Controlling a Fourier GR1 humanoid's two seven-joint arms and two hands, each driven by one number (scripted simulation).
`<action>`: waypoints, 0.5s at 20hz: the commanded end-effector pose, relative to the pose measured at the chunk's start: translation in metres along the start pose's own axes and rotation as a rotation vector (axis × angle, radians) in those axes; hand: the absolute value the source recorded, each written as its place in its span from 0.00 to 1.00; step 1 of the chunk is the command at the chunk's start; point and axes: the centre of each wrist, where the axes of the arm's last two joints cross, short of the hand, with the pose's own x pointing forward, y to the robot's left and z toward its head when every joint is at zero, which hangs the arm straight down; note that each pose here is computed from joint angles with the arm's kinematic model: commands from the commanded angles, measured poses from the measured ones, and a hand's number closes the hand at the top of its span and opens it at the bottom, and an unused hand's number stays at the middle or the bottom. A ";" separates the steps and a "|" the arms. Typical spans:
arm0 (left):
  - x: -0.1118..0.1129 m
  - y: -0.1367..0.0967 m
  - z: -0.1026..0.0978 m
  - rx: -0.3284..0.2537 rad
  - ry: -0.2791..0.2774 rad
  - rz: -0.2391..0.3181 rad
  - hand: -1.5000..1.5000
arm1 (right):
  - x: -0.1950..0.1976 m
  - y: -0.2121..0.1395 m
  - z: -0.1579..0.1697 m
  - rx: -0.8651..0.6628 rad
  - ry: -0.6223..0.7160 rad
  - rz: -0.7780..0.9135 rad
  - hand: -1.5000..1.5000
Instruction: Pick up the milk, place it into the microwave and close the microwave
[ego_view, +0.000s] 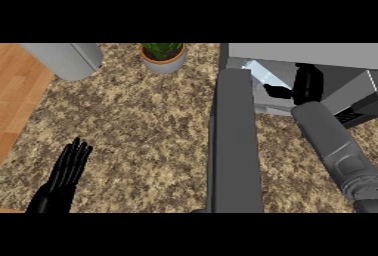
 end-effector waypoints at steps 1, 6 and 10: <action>0.000 -0.007 -0.003 -0.036 0.006 -0.002 0.00 | -0.004 -0.004 -0.003 0.019 -0.008 0.039 0.00; -0.005 -0.008 0.001 -0.043 -0.008 0.007 0.00 | 0.016 0.015 0.009 0.104 -0.039 -0.050 0.00; -0.006 -0.013 -0.004 -0.046 -0.006 0.029 0.00 | 0.002 0.014 0.017 0.153 -0.072 -0.149 0.00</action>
